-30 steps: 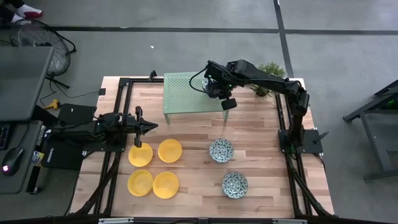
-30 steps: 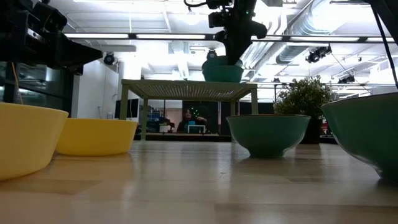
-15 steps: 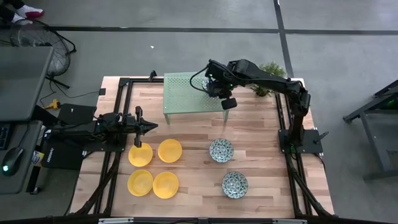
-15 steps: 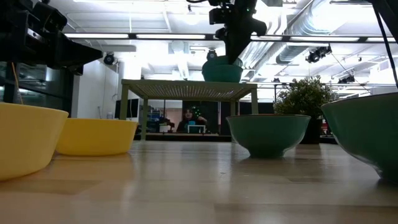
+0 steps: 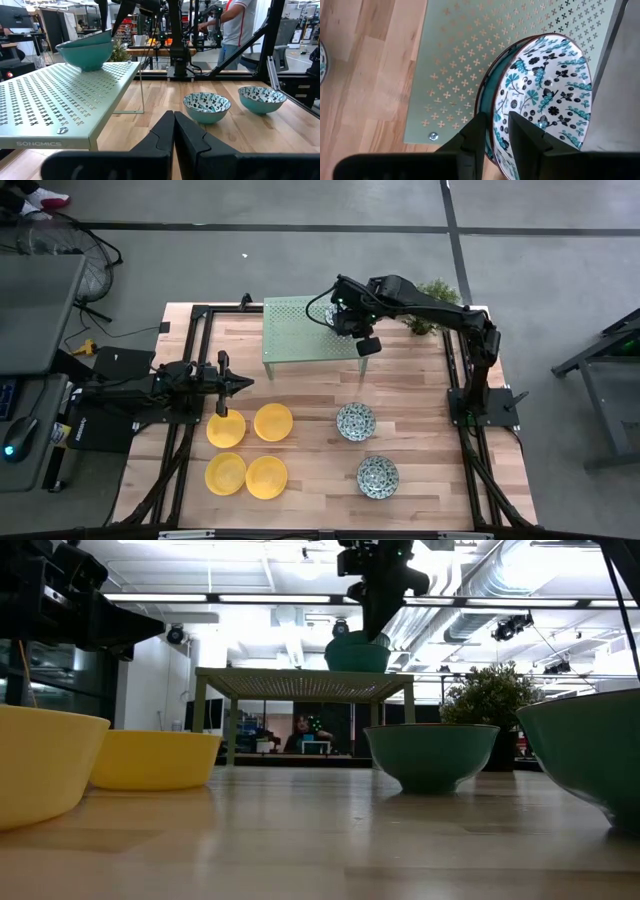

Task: Pick & Place Mini bowls
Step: Stack the blue patterned bowl on top of the other blue patterned bowl on the shelf

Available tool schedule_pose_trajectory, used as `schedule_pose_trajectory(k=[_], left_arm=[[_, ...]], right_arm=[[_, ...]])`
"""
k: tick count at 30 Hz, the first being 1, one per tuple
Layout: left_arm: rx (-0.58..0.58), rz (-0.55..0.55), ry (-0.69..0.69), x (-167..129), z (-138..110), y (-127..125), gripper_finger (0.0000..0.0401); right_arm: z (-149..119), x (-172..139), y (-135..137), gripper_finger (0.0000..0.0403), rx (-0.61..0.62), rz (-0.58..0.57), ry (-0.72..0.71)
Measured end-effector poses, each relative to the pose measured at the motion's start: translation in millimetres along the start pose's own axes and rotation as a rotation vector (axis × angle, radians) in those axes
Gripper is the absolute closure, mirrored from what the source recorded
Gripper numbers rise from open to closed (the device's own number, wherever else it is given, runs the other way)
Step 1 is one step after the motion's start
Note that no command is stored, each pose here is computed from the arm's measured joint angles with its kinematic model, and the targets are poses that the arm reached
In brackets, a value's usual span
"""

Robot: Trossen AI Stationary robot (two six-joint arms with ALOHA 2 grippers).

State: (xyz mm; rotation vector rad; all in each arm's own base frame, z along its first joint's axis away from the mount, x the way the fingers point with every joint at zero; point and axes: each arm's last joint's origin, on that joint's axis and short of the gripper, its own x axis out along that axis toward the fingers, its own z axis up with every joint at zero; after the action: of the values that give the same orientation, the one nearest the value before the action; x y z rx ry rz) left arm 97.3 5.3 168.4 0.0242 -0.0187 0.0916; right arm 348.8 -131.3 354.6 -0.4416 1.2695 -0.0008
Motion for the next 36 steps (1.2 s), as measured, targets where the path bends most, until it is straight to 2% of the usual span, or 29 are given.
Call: schedule_pose_trajectory(k=[5, 19, 29, 36], left_arm=[[0.000, 0.000, 0.000, 0.0, 0.0, 0.0, 0.0394], [0.000, 0.000, 0.000, 0.0, 0.0, 0.0, 0.0394], [0.000, 0.000, 0.000, 0.0, 0.0, 0.0, 0.0394], [0.000, 0.000, 0.000, 0.0, 0.0, 0.0, 0.0394]], right_arm=[[-1.0, -2.0, 0.8, 0.0337, -0.001, 0.008, -0.002], [-0.9, -2.3, 3.4, 0.0397, -0.003, 0.059, -0.024], [0.1, -0.9, 4.5, 0.0399, -0.001, 0.074, -0.030], [0.2, 11.5, 6.1, 0.0397, 0.007, 0.068, -0.021]])
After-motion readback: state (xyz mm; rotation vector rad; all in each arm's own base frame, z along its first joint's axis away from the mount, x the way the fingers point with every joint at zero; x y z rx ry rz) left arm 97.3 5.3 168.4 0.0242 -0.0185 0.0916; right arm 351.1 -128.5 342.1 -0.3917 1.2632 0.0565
